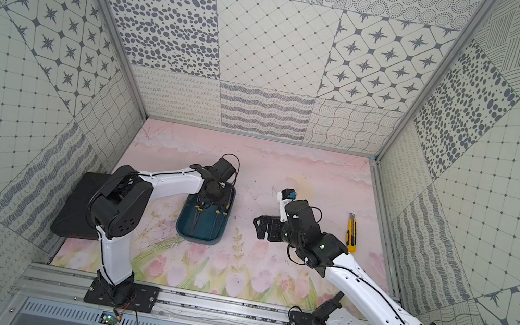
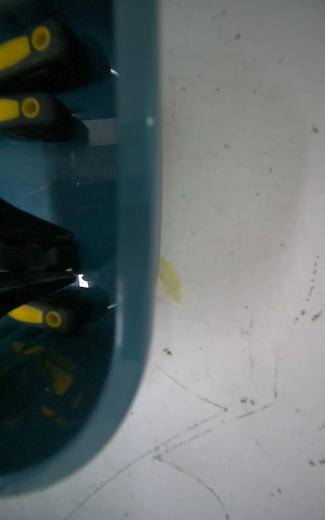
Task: Take the file tool out of the storage box
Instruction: Pick up the file tool from the storage box.
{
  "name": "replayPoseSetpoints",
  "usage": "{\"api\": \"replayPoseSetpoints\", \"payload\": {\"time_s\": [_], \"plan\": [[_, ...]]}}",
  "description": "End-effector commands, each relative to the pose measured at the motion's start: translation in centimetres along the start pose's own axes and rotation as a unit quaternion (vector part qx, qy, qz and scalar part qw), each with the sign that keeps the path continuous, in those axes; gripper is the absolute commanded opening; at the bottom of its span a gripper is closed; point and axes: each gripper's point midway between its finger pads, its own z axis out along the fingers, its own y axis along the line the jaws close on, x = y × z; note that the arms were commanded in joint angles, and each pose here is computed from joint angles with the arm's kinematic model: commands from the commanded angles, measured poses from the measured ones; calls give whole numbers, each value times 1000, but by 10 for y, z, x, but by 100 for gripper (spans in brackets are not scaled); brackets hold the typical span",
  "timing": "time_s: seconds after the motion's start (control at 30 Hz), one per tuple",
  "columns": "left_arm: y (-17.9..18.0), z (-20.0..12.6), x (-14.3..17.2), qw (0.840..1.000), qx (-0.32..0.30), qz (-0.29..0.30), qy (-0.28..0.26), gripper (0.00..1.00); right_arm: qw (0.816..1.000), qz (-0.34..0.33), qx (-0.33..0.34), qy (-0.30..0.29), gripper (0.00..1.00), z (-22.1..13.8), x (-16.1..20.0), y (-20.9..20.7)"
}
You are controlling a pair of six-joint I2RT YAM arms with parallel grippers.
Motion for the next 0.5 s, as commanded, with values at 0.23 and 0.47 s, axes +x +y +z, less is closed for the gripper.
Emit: {"api": "replayPoseSetpoints", "payload": {"time_s": [0.23, 0.47], "plan": [[-33, -104, -5, 987, 149, -14, -63, 6, 976, -8, -218, -6, 97, -20, 1, 76], [-78, -233, -7, 919, 365, 6, -149, 7, 937, -3, -350, -5, 95, -50, -7, 121]]}}
